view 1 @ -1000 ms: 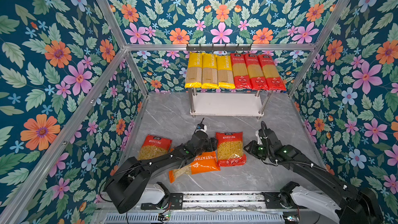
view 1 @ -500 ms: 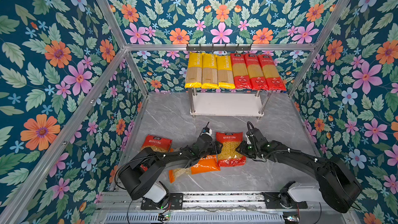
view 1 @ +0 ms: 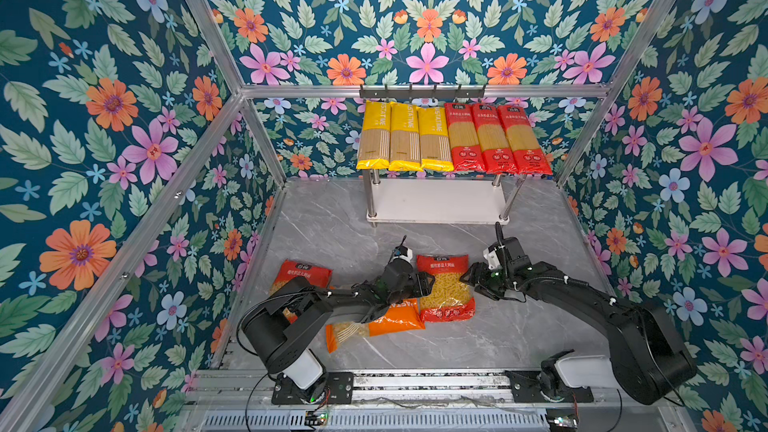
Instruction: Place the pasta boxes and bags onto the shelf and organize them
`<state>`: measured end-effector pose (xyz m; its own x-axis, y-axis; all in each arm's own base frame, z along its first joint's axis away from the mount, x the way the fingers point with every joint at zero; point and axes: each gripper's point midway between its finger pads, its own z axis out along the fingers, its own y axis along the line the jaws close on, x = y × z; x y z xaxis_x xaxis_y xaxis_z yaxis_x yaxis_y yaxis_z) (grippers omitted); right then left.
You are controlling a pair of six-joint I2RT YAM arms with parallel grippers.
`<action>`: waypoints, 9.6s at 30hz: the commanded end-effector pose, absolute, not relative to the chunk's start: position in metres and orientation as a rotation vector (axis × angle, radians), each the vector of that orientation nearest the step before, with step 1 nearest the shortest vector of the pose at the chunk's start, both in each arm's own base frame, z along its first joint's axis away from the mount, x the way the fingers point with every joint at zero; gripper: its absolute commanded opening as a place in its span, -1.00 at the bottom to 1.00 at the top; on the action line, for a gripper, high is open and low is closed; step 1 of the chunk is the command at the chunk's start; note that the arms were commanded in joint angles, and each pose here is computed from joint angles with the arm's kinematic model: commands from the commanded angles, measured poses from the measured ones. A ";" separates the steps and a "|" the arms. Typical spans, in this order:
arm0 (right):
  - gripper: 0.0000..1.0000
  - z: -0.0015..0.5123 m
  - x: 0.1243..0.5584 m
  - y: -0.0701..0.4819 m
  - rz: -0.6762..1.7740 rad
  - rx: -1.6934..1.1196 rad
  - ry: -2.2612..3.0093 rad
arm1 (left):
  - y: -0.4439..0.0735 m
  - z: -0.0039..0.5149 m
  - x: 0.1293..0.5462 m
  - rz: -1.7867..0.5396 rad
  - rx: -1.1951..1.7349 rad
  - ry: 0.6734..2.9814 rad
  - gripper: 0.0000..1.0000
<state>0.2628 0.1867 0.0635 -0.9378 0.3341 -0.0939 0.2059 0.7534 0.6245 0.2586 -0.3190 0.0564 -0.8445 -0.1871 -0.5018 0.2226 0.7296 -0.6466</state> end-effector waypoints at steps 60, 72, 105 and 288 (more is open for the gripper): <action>-1.00 0.146 0.544 0.305 1.299 0.147 1.990 | -0.253 0.182 0.461 -0.595 0.199 1.912 -0.02; -1.00 0.113 0.560 0.349 1.429 0.174 2.090 | -0.191 0.206 0.390 -0.513 0.099 1.887 0.00; 0.02 0.117 0.434 0.368 1.463 0.188 2.286 | -0.164 0.205 0.330 -0.681 -0.102 1.976 -0.02; 0.34 0.095 0.308 0.215 0.929 0.493 2.570 | -0.322 0.070 0.323 -0.982 0.104 2.375 0.42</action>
